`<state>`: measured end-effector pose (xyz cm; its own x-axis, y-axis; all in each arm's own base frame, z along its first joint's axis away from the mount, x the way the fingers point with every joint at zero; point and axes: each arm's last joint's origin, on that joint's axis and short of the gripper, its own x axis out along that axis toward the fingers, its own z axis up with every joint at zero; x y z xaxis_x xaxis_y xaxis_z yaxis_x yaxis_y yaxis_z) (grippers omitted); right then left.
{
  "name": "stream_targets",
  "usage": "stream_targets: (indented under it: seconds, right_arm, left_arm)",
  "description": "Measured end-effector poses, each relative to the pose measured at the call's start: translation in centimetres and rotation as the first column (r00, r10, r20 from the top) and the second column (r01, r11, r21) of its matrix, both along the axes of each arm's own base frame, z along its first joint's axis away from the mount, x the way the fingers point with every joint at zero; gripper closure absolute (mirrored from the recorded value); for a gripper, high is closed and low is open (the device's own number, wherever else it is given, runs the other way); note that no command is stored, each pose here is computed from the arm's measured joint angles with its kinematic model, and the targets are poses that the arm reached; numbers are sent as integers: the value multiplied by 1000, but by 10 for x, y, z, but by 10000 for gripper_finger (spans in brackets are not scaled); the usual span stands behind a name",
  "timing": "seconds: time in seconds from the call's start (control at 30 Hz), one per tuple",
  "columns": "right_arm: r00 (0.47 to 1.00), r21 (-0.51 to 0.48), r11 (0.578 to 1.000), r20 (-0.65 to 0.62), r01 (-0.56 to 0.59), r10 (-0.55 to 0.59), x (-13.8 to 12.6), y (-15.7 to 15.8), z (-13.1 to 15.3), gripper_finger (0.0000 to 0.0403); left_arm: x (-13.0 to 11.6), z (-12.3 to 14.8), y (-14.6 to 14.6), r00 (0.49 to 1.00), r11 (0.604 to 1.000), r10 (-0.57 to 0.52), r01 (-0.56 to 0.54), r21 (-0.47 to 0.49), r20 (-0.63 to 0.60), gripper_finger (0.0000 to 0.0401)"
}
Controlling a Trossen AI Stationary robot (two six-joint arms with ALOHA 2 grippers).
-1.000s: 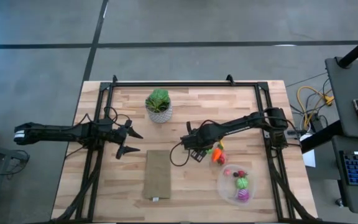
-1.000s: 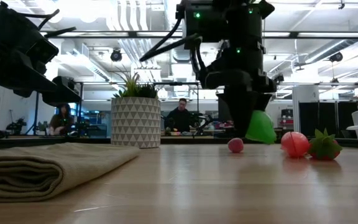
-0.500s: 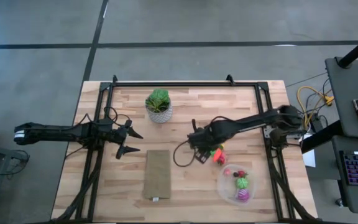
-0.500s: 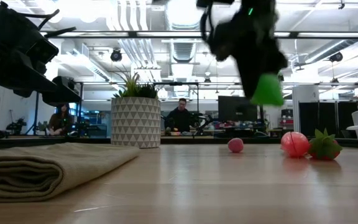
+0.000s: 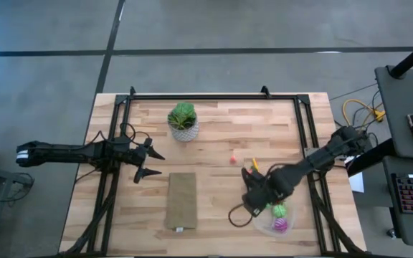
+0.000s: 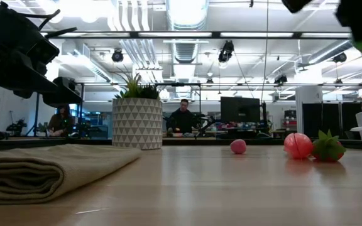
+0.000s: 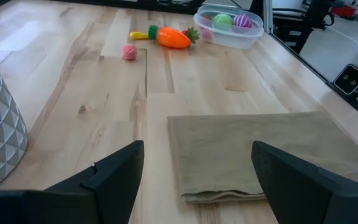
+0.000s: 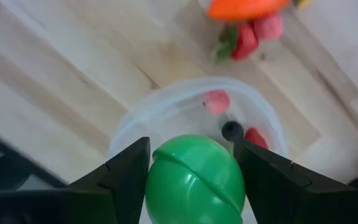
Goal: Pick and placing Produce into tupperware
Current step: Put the apple into the transparent container, then put the top peach into the transparent container
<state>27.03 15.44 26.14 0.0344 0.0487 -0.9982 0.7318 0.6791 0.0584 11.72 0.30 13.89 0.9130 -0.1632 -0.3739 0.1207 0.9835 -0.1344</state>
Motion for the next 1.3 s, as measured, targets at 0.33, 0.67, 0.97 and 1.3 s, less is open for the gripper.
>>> stream_targets:
  seconds: [0.33,0.67,0.97,1.3]
  right_arm:
    - [987,-71,994,-133,84,-93,-10,17,-51,168]
    - [996,-92,993,-42,73,-77,-5,18,-40,82]
    - [999,-136,990,34,32,-28,28,-43,-14,76]
    - [995,-133,989,83,61,-51,67,-137,-29,77]
  left_arm:
    - [0,0,0,1000,1000,0,0,0,0,118]
    - [0,0,0,1000,1000,0,0,0,0,118]
    - [0,0,0,1000,1000,0,0,0,0,118]
    - [0,0,0,1000,1000,0,0,0,0,118]
